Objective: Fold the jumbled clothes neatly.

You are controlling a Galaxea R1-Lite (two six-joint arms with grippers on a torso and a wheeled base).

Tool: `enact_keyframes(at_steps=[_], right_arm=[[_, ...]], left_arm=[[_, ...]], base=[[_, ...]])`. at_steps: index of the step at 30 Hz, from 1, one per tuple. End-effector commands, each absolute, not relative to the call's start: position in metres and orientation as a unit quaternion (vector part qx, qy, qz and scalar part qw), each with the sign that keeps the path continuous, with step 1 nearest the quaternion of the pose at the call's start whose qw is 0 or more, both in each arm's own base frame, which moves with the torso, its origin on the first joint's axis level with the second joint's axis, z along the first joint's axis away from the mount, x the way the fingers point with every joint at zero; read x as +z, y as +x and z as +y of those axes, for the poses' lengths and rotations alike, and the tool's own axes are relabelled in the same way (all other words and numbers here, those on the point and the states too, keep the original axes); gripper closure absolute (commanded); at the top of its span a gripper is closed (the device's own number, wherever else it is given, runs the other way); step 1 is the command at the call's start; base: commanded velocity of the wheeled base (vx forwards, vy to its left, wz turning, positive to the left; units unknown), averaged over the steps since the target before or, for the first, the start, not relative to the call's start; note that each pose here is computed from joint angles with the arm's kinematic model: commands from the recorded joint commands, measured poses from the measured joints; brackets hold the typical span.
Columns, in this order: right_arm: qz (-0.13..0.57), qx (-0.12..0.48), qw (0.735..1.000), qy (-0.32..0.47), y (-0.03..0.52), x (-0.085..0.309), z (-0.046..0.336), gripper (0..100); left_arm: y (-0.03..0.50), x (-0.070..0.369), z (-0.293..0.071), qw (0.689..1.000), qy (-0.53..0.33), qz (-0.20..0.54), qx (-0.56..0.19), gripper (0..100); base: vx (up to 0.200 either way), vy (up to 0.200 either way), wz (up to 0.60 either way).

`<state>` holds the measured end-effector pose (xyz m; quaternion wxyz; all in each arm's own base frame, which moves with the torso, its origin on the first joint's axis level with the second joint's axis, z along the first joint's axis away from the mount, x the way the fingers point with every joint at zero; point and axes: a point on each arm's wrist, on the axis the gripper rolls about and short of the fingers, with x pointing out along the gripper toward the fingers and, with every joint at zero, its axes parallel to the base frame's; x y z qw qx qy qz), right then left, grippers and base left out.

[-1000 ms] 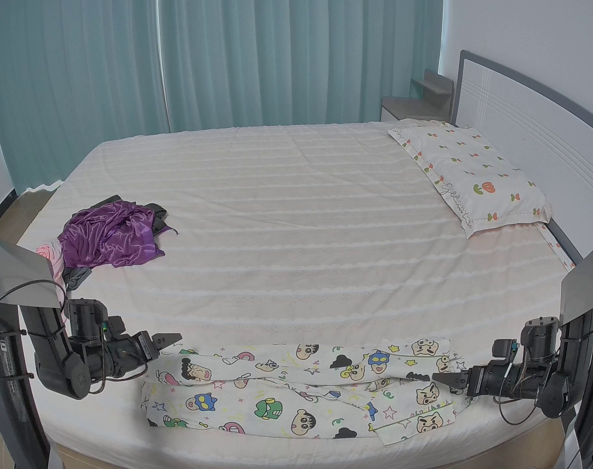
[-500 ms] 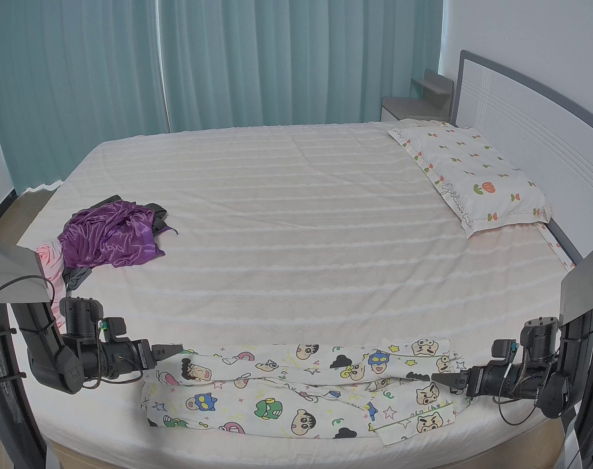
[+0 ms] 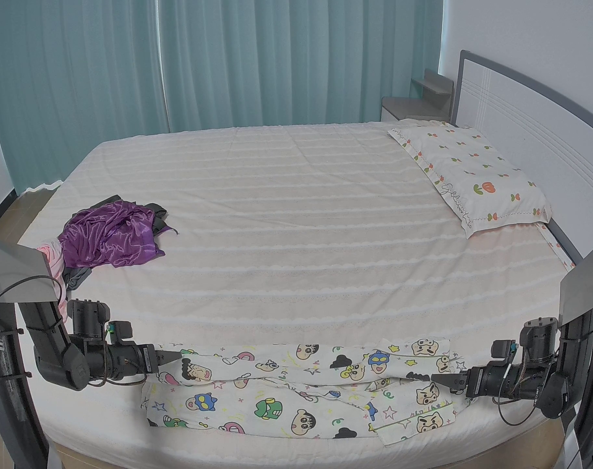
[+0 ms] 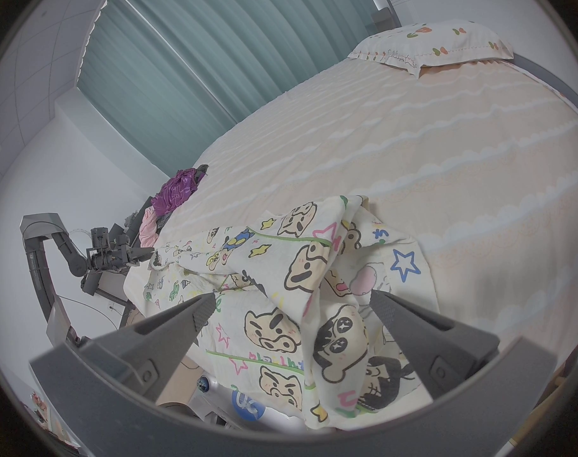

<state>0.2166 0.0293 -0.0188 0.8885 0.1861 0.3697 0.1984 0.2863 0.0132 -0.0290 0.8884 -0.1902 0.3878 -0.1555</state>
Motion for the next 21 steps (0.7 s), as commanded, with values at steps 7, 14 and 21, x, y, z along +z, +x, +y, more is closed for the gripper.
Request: enact_keyframes(at_steps=[7, 14, 21], right_arm=[[0.373, 0.201, 0.887, 0.185, 0.213, -0.019, 0.031, 0], [0.376, 0.200, 0.886, 0.184, 0.213, -0.021, 0.031, 0], [0.378, 0.201, 0.885, 0.184, 0.213, -0.022, 0.031, 0]], left_arm=[[0.291, -0.022, 0.016, 0.897, -0.189, 0.369, -0.153, 100], [0.295, -0.005, 0.014, 0.908, -0.181, 0.343, -0.160, 100], [0.319, 0.015, 0.010, 0.919, -0.202, 0.299, -0.158, 100]], base=[[0.000, 0.000, 0.00], [0.000, 0.000, 0.00], [0.000, 0.000, 0.00]])
